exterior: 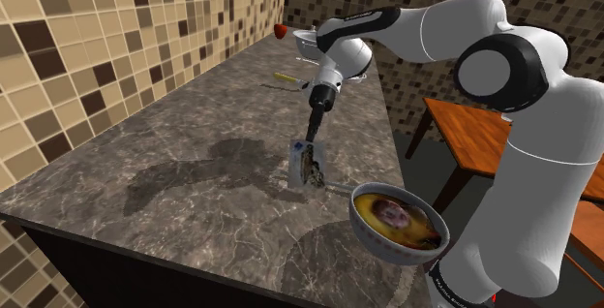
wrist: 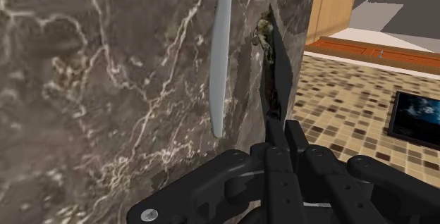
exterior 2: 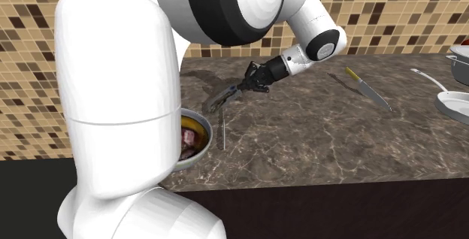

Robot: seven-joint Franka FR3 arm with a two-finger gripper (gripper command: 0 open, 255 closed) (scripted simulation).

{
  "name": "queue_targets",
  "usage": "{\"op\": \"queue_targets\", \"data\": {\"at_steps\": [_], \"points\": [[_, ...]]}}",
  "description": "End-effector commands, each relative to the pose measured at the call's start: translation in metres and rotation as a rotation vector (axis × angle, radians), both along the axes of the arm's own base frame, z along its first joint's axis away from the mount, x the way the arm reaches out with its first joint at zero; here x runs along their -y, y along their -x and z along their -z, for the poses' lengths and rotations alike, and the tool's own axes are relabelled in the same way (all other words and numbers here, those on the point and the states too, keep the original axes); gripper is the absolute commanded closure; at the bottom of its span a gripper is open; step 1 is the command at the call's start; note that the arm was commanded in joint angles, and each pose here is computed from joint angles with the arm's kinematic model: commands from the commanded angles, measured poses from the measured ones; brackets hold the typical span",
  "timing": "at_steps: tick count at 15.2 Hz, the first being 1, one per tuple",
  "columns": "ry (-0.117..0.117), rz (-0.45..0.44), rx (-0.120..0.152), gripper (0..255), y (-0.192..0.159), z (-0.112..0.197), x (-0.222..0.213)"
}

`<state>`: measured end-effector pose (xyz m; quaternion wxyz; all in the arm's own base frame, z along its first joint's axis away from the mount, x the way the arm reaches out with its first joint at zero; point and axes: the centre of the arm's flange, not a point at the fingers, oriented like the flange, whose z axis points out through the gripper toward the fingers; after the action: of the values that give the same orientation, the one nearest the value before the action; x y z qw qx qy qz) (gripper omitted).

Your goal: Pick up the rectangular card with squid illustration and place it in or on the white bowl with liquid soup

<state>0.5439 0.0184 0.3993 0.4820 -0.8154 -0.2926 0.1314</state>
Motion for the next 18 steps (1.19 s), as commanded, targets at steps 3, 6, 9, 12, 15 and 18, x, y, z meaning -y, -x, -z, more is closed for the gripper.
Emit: {"op": "queue_targets", "data": {"at_steps": [3, 6, 9, 12, 15, 18], "points": [[0.0, 0.0, 0.0, 255, 0.001, -0.022, 0.0], [0.0, 0.0, 0.0, 255, 0.001, -0.038, 0.0], [0.0, 0.0, 0.0, 255, 0.001, -0.054, 0.0], [0.0, 0.0, 0.0, 255, 0.001, -0.069, 0.0], [0.0, 0.0, 0.0, 255, 0.001, -0.085, 0.0], [0.0, 0.0, 0.0, 255, 0.001, -0.101, 0.0]]}}
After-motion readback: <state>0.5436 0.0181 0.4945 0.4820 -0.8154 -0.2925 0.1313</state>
